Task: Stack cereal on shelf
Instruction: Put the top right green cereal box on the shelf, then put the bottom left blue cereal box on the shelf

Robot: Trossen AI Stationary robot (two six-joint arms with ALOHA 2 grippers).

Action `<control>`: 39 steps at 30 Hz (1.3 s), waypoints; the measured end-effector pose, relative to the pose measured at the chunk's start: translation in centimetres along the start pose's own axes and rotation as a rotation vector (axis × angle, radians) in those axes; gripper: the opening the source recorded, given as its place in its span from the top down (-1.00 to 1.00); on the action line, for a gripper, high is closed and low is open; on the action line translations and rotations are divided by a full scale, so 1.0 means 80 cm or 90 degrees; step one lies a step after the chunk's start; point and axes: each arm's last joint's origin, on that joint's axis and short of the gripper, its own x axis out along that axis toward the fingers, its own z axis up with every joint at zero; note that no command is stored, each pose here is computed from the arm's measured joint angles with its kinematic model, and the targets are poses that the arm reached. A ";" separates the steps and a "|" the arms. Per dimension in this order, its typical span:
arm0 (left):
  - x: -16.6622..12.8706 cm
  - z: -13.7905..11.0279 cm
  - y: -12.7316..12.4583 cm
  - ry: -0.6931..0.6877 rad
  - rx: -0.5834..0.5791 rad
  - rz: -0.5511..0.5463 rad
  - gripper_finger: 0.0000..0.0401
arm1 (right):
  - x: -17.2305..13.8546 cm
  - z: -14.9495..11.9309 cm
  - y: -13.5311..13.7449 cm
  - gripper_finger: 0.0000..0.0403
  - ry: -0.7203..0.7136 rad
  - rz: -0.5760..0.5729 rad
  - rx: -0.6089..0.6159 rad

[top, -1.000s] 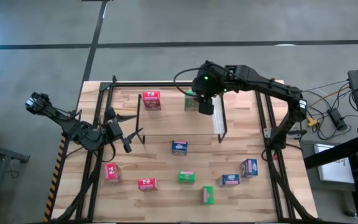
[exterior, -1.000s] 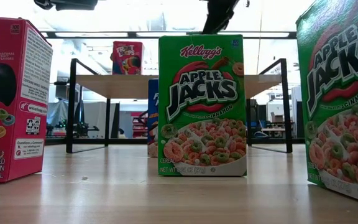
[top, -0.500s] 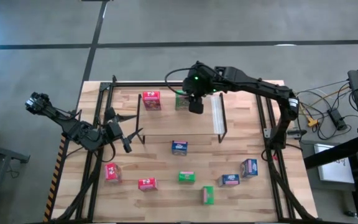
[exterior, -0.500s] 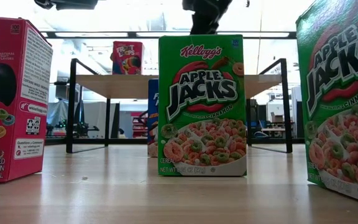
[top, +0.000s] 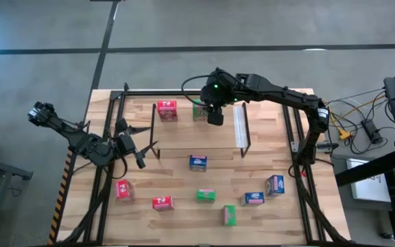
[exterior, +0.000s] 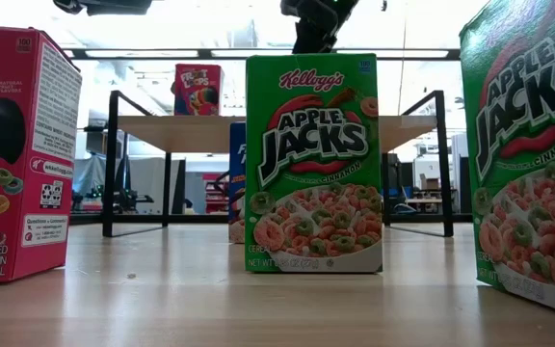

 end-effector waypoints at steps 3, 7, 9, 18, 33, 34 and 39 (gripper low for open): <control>0.000 0.000 0.000 0.000 0.000 0.000 -0.22 | 0.000 0.000 0.000 -0.04 0.000 0.000 -0.001; 0.000 0.000 0.000 0.000 0.000 0.000 -0.22 | 0.000 0.000 0.000 -0.15 0.000 0.000 -0.001; 0.000 0.000 0.000 0.000 0.000 0.000 -0.22 | 0.000 0.000 0.000 -0.20 0.000 0.001 -0.001; 0.000 0.000 0.000 0.000 0.000 0.000 -0.22 | -0.015 0.002 0.006 -0.34 -0.015 0.004 0.010; 0.001 0.003 -0.003 -0.008 -0.014 -0.006 -0.22 | -0.106 0.018 0.089 -0.27 -0.121 0.084 0.050; 0.002 0.003 -0.003 -0.008 -0.014 -0.005 -0.22 | -0.108 0.019 0.099 -0.26 -0.123 0.096 0.049; 0.003 0.003 -0.007 -0.008 -0.014 -0.006 -0.22 | -0.112 0.022 0.149 -0.22 -0.114 0.157 0.049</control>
